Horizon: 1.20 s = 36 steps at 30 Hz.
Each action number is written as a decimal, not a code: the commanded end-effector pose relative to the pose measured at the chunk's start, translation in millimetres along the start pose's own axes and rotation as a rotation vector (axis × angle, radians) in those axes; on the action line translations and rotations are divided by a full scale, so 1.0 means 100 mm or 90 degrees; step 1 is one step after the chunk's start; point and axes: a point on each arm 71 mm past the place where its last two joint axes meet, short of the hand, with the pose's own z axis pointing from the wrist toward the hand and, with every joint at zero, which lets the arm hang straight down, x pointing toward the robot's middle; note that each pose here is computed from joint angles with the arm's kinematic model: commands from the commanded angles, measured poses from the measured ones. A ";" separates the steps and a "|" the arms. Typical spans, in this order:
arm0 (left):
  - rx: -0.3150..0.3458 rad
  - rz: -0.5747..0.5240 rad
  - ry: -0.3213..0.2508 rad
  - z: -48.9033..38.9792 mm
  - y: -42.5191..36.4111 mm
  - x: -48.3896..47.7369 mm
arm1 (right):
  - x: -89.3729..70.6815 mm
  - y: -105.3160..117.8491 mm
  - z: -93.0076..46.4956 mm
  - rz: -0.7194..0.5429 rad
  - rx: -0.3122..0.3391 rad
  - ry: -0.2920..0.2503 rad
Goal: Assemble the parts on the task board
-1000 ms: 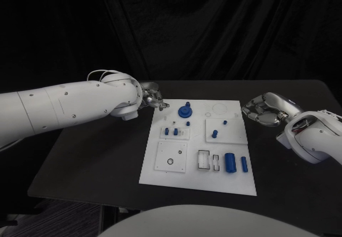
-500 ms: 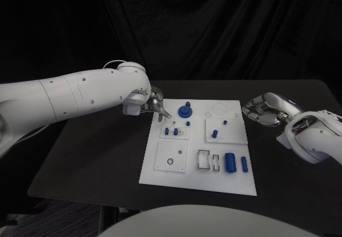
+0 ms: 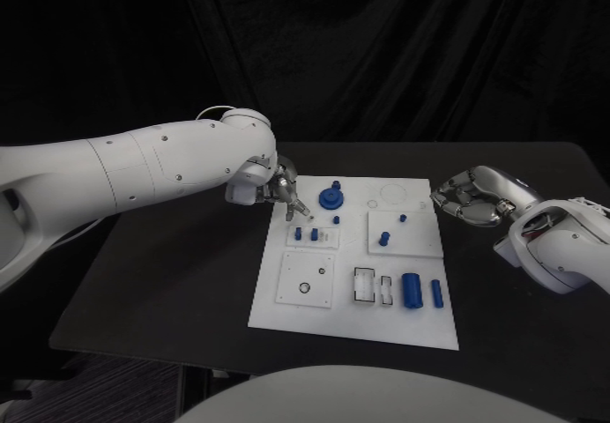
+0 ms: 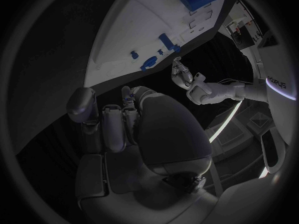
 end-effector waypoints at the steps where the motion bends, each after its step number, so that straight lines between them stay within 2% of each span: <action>1: 0.005 0.003 0.019 0.018 -0.019 0.031 | 0.01 0.00 -0.01 -0.002 0.006 0.000; 16: -0.009 0.008 0.047 0.121 -0.006 0.143 | 0.00 0.00 0.00 -0.002 0.003 -0.003; 36: -0.004 0.006 0.055 0.172 -0.013 0.208 | 0.00 0.00 0.00 -0.002 0.003 -0.004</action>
